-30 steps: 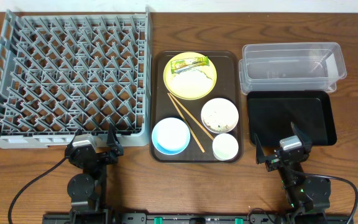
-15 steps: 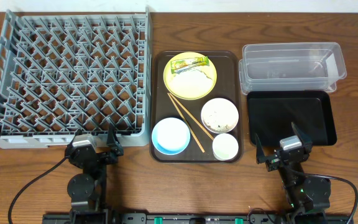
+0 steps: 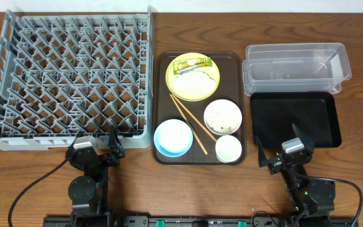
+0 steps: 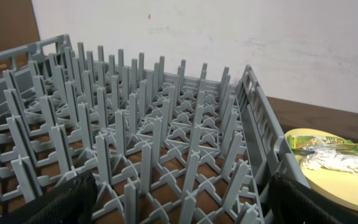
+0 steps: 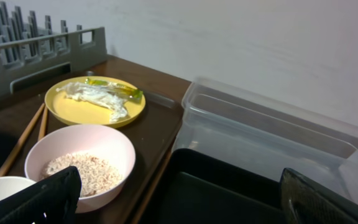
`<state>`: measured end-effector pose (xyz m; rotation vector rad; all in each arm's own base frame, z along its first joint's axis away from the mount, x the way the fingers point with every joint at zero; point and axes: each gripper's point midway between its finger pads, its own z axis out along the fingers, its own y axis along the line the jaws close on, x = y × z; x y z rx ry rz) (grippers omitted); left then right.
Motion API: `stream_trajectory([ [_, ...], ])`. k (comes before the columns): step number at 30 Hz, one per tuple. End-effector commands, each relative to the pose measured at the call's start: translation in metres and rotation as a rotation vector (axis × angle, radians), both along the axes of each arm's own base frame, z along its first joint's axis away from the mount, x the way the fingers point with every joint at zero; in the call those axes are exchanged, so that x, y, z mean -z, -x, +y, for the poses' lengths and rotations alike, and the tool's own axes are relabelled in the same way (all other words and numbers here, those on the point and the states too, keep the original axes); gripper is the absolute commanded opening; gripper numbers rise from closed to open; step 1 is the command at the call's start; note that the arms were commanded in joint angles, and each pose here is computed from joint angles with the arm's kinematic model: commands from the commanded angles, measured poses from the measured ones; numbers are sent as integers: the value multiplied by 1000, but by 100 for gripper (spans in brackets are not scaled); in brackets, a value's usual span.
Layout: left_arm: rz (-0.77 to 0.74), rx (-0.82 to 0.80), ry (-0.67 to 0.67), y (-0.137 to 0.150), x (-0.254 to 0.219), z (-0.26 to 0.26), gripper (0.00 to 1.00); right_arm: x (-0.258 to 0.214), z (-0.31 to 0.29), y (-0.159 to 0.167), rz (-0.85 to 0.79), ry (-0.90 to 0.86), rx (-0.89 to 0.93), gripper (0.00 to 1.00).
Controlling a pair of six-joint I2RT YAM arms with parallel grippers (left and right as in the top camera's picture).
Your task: Sort waste into correct bins and load items into the dishwasher
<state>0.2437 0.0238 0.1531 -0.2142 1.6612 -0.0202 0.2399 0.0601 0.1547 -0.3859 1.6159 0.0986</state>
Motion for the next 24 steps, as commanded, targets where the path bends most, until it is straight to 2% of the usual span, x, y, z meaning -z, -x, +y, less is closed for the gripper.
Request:
stream_trajectory([
  [1,56,-9,-6,1,18,2,89,-20,2,1,-26,-9,-16,99],
  [8,56,-9,-6,1,18,2,89,-58,3,-5,-20,-9,-17,99],
  [14,56,-9,-6,1,18,2,89,-91,15,-27,35,-8,-70,99],
  [21,56,-9,-6,1,18,2,89,-138,53,-79,145,-31,-263,99],
  [24,56,-9,-6,1,18,2,89,-150,67,-112,246,-45,-323,99],
])
